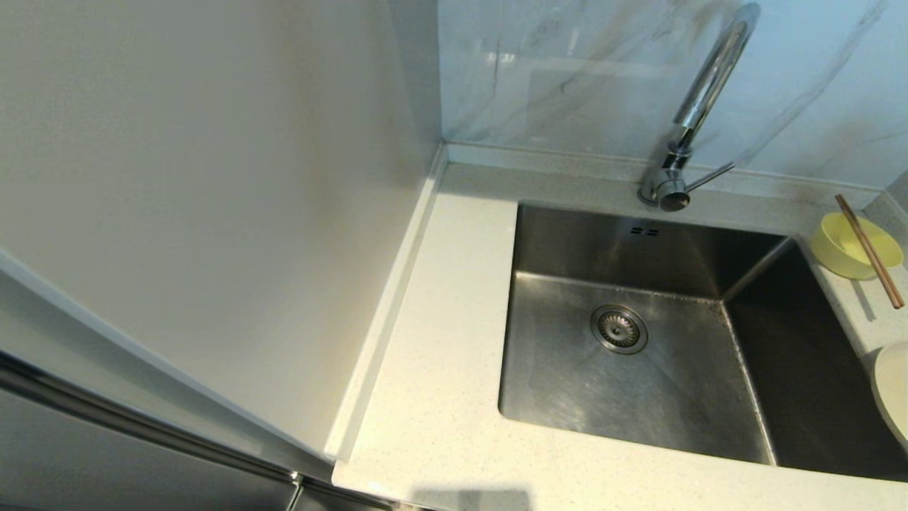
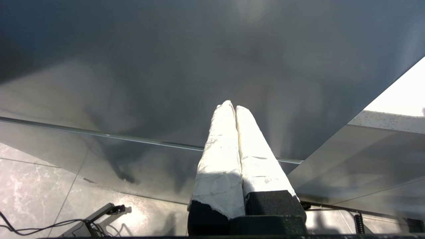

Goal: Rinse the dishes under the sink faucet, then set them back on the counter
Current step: Turn on the faucet

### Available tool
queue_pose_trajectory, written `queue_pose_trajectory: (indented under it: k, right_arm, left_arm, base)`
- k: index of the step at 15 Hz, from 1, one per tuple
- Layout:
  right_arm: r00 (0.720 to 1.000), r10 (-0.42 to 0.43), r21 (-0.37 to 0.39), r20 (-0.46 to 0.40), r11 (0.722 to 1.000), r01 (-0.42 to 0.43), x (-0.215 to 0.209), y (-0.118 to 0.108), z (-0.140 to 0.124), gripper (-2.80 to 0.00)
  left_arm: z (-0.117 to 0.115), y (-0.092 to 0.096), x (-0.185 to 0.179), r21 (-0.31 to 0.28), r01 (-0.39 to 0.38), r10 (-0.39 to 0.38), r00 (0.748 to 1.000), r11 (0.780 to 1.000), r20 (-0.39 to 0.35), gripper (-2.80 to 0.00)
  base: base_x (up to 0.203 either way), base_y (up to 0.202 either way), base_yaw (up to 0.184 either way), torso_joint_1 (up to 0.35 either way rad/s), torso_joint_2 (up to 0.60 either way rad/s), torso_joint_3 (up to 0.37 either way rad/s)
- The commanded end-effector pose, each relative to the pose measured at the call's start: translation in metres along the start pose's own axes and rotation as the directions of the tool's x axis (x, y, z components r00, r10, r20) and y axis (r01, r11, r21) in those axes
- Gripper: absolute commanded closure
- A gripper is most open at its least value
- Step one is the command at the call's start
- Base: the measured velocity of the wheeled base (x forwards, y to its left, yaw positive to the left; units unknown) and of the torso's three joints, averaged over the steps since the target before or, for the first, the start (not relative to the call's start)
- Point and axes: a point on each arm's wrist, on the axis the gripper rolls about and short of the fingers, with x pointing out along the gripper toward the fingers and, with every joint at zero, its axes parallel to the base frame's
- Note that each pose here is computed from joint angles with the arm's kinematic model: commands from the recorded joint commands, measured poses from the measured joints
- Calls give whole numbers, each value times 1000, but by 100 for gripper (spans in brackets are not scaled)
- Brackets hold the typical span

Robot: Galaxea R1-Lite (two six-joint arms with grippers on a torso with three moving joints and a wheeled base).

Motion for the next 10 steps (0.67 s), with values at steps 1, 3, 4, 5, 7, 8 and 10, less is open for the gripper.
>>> queue_pose_trajectory:
  k: [1, 3, 4, 5, 7, 8, 10]
  right_arm:
    - [1000, 0, -4, -3, 1000, 0, 0, 0, 0, 0]
    - [1000, 1, -9, -5, 1000, -1, 0, 0, 0, 0]
    - [1000, 3, -10, -5, 1000, -3, 0, 0, 0, 0]
    - [1000, 1, -9, -4, 1000, -1, 0, 0, 0, 0]
    - [1000, 4, -5, 23, 1000, -4, -3, 0, 9, 0]
    - [999, 10, 4, 52, 1000, -10, -7, 1, 24, 0]
    - [1000, 13, 43, 25, 999, -14, -11, 3, 69, 0]
  left_arm:
    - [0, 0, 0, 0, -1, 1, 1000, 1000, 0, 0]
    - [0, 0, 0, 0, -1, 1, 1000, 1000, 0, 0]
    - [0, 0, 0, 0, -1, 1, 1000, 1000, 0, 0]
    - [0, 0, 0, 0, -1, 1, 1000, 1000, 0, 0]
    - [0, 0, 0, 0, -1, 1, 1000, 1000, 0, 0]
    - [0, 0, 0, 0, -1, 1, 1000, 1000, 0, 0]
    - [0, 0, 0, 0, -1, 1, 1000, 1000, 0, 0]
  base:
    - [0, 0, 0, 0, 0, 0]
    - [0, 0, 0, 0, 0, 0]
    - [0, 0, 0, 0, 0, 0]
    - [0, 0, 0, 0, 0, 0]
    - [0, 0, 0, 0, 0, 0]
    - [0, 0, 0, 0, 0, 0]
    - [0, 0, 0, 0, 0, 0]
